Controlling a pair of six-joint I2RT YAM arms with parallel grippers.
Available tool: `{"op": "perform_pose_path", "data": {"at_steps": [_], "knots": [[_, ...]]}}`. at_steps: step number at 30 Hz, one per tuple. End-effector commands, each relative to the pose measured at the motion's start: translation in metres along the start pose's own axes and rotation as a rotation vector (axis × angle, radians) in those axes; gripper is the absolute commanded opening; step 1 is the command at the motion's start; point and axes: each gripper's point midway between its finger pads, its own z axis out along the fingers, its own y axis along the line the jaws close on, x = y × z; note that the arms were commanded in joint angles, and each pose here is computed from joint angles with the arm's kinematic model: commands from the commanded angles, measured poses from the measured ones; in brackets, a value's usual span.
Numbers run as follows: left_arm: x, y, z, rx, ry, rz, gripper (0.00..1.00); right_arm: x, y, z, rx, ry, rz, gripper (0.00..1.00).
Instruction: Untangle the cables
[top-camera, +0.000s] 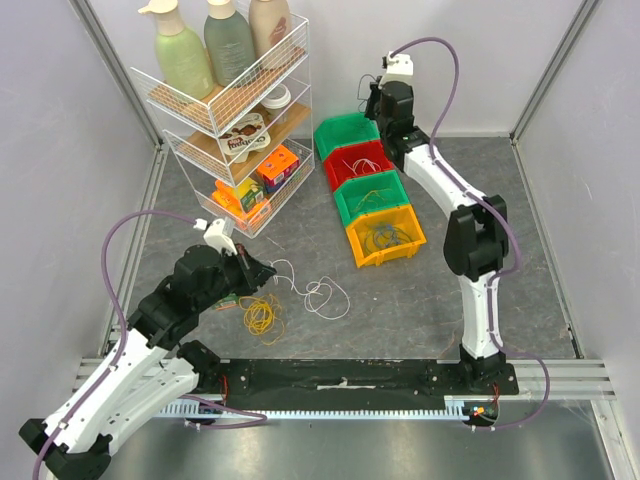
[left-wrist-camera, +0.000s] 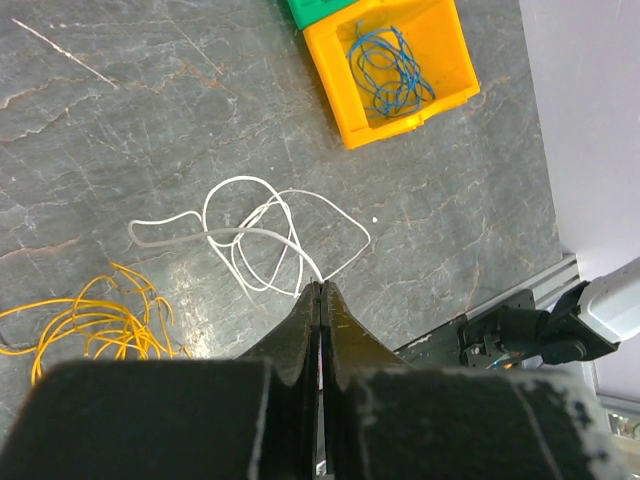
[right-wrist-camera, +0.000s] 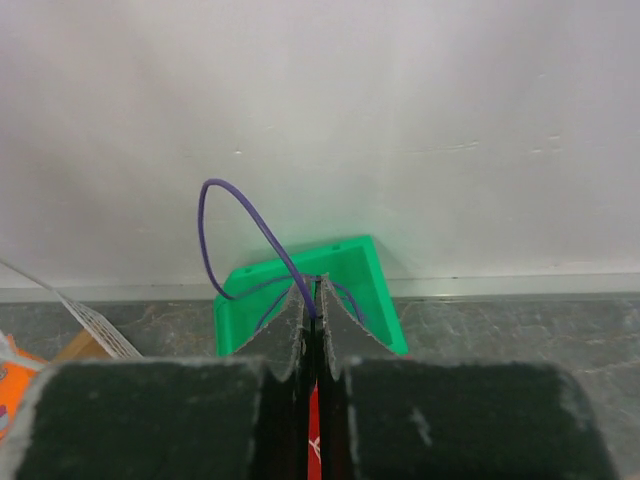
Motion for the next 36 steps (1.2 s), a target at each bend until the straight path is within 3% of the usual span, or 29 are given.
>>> {"op": "perform_pose_path", "data": {"at_steps": [1, 8, 16, 21, 24, 29, 32, 36], "knots": [[0.000, -0.004, 0.001, 0.041, -0.007, 0.043, 0.02, -0.019, 0.014, 0.022, -0.019, -0.137, 0.080, 0.00], [0.004, -0.001, 0.000, 0.040, -0.003, 0.036, 0.02, 0.047, 0.017, 0.068, -0.008, -0.065, 0.064, 0.00], [0.005, 0.003, 0.000, 0.022, -0.001, 0.035, 0.02, 0.084, 0.012, 0.076, 0.004, -0.021, 0.054, 0.00], [0.004, 0.000, 0.000, 0.025, 0.003, 0.036, 0.02, 0.105, 0.009, 0.079, 0.010, 0.025, 0.019, 0.08], [0.003, 0.001, -0.001, 0.024, -0.001, 0.037, 0.02, 0.103, 0.008, 0.076, 0.018, 0.049, 0.003, 0.16], [0.002, -0.001, -0.001, 0.026, 0.001, 0.034, 0.02, 0.068, 0.008, 0.059, 0.017, 0.040, -0.021, 0.36], [0.000, -0.004, 0.000, 0.032, 0.004, 0.031, 0.02, 0.050, 0.009, 0.049, 0.006, 0.030, -0.049, 0.41], [0.001, -0.010, -0.003, 0.056, 0.012, 0.020, 0.02, 0.020, 0.005, 0.038, 0.032, 0.015, -0.075, 0.56]]}}
